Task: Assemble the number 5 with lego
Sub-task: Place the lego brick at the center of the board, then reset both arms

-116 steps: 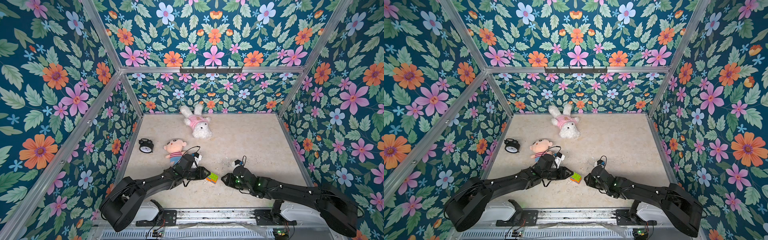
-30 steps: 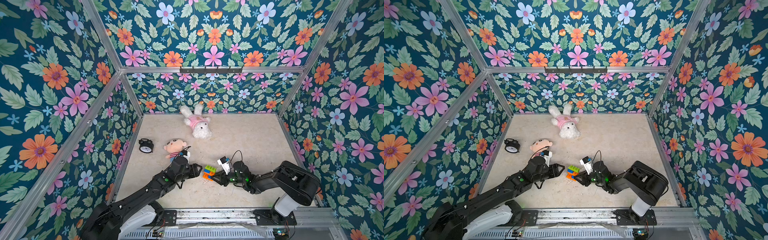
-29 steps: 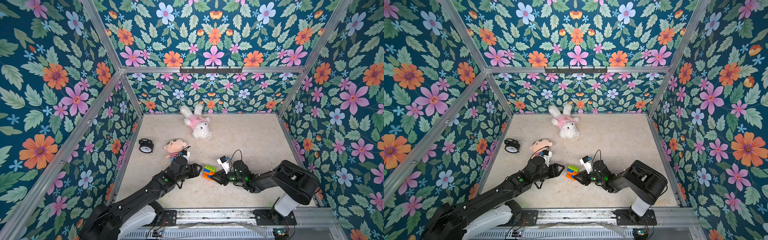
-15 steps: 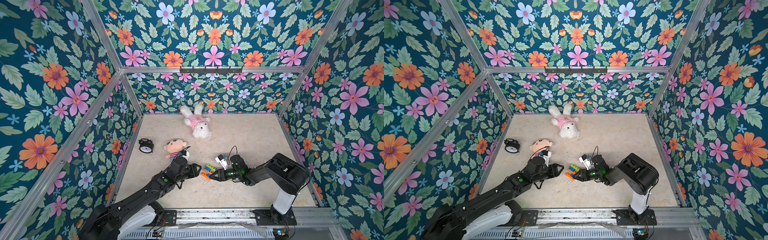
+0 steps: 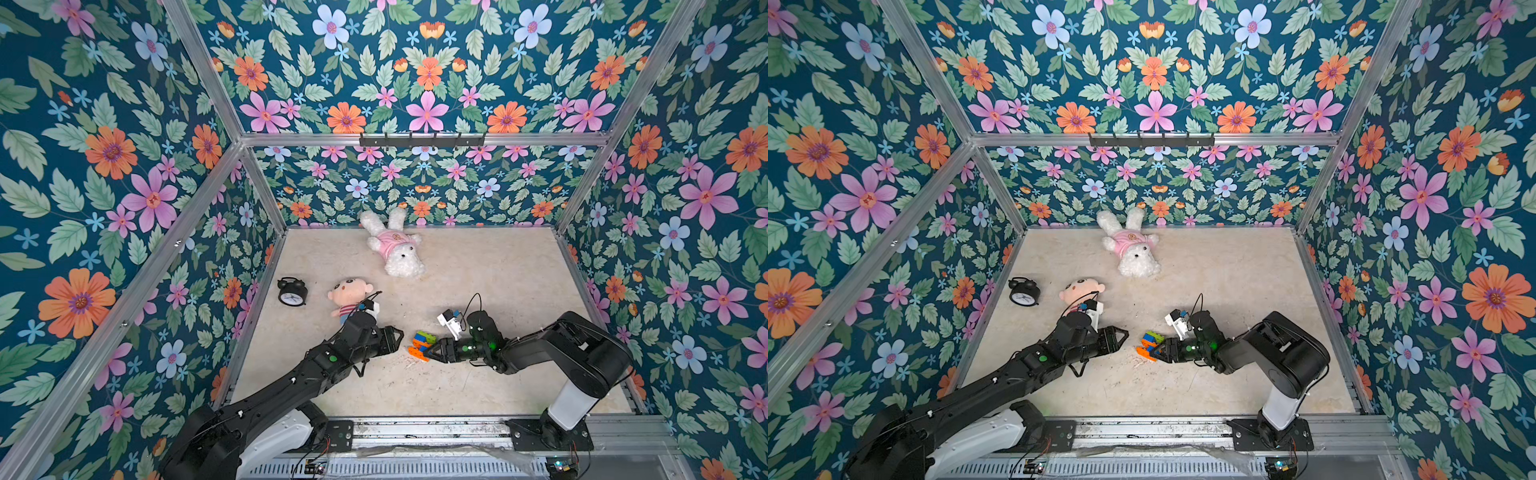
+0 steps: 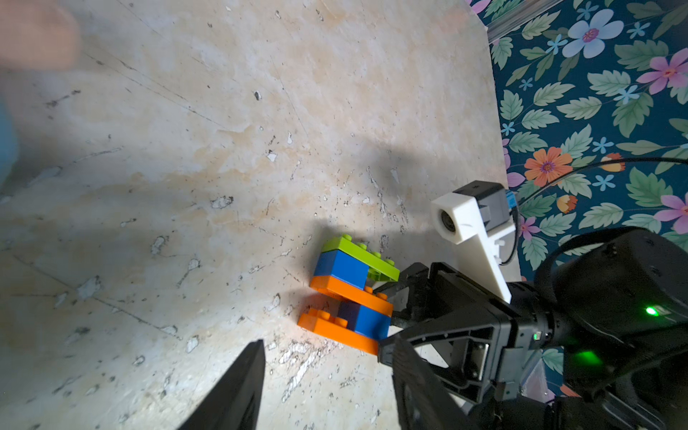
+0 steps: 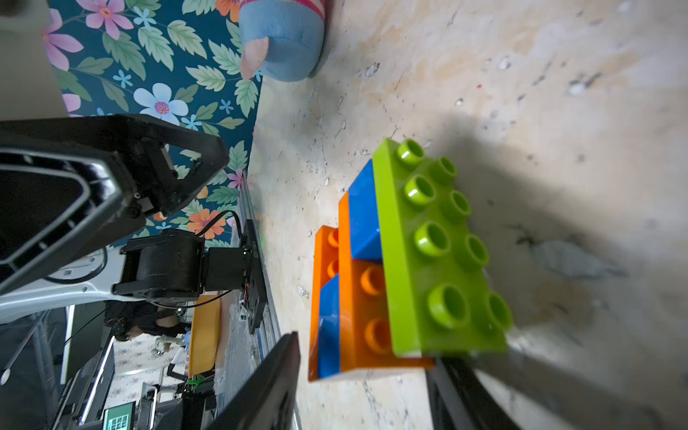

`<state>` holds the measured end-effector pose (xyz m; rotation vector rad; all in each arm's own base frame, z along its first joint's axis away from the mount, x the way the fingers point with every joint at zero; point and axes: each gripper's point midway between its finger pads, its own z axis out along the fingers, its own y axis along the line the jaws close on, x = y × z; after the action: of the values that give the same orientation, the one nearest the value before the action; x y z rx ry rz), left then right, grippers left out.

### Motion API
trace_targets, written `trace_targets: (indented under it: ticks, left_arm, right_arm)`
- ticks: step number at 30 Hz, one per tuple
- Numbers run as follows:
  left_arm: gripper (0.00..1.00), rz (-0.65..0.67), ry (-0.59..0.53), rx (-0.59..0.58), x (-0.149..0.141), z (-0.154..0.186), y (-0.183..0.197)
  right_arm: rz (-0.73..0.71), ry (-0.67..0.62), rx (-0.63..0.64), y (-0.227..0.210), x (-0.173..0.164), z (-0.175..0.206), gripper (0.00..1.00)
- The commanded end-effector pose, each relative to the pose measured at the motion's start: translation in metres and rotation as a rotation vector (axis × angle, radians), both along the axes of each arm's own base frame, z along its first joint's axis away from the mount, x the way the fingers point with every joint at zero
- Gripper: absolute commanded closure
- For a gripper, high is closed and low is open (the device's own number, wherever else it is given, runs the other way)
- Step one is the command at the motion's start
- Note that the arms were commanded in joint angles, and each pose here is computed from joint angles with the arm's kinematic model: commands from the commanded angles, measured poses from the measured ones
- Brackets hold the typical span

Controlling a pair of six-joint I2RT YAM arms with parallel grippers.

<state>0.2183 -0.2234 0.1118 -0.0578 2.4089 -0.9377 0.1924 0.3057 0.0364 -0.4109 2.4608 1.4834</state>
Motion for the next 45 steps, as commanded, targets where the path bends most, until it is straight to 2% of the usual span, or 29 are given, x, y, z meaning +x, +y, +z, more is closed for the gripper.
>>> trace_targets:
  ticks: [1,6,9,11,13,16,18,21,24,27,30,32,34,36,39,40,41,43,45]
  left_arm:
    - [0.4,0.008,-0.026,0.004,0.005,0.005,0.0]
    - [0.38,0.023,-0.047,0.019,0.008,0.009,0.004]
    - [0.37,0.061,-0.082,0.053,0.012,0.016,0.014]
    - [0.33,0.122,-0.144,0.095,0.017,0.025,0.03]
    - [0.26,0.216,-0.219,0.172,0.026,0.036,0.055]
    - [0.11,0.353,-0.371,0.284,0.038,0.063,0.091]
    - [0.01,0.453,-0.468,0.362,0.045,0.082,0.115]
    - [0.01,0.668,-0.569,0.518,0.053,0.105,0.161]
    - [0.01,0.831,-0.643,0.639,0.058,0.118,0.199]
    - [0.01,0.989,-0.653,0.732,0.061,0.108,0.243]
    - [0.01,0.977,-0.601,0.79,0.076,0.088,0.267]
    - [0.01,0.95,-0.589,0.88,0.086,0.072,0.278]
    - [0.01,0.871,-0.578,0.952,0.099,0.056,0.28]
    - [0.01,0.781,-0.568,0.968,0.113,0.037,0.276]
    - [0.01,0.737,-0.632,0.873,0.122,0.018,0.268]
    - [0.01,0.723,-0.691,0.85,0.126,0.024,0.263]
    - [0.01,0.684,-0.702,0.817,0.13,0.024,0.256]
    - [0.01,0.688,-0.762,0.735,0.134,0.029,0.256]
    - [0.01,0.653,-0.796,0.668,0.141,0.026,0.25]
  right_arm:
    - [-0.074,0.048,-0.16,-0.024,-0.002,-0.025,0.4]
    - [-0.151,0.035,-0.283,-0.047,0.003,-0.028,0.37]
    - [-0.211,-0.008,-0.324,-0.059,0.011,-0.015,0.37]
    - [-0.278,-0.066,-0.368,-0.071,0.022,0.001,0.37]
    - [-0.387,-0.165,-0.412,-0.087,0.04,0.029,0.36]
    - [-0.661,-0.384,-0.49,-0.134,0.073,0.083,0.31]
    - [-0.834,-0.53,-0.523,-0.168,0.085,0.117,0.15]
    - [-1.072,-0.665,-0.583,-0.224,0.098,0.154,0.03]
    - [-1.238,-0.735,-0.63,-0.275,0.112,0.161,0.01]
    - [-1.336,-0.776,-0.706,-0.314,0.12,0.151,0.01]
    - [-1.353,-0.824,-0.79,-0.333,0.128,0.135,0.01]
    - [-1.322,-0.905,-0.839,-0.334,0.132,0.128,0.01]
    - [-1.308,-0.952,-0.856,-0.336,0.135,0.12,0.01]
    - [-1.249,-0.952,-0.859,-0.329,0.143,0.111,0.01]
    - [-1.223,-1.005,-0.75,-0.317,0.152,0.115,0.01]
    - [-1.217,-1.036,-0.699,-0.313,0.153,0.12,0.01]
    - [-1.208,-1.043,-0.679,-0.314,0.154,0.118,0.01]
    - [-1.188,-1.022,-0.651,-0.315,0.157,0.111,0.01]
    - [-1.208,-1.037,-0.6,-0.32,0.146,0.111,0.01]
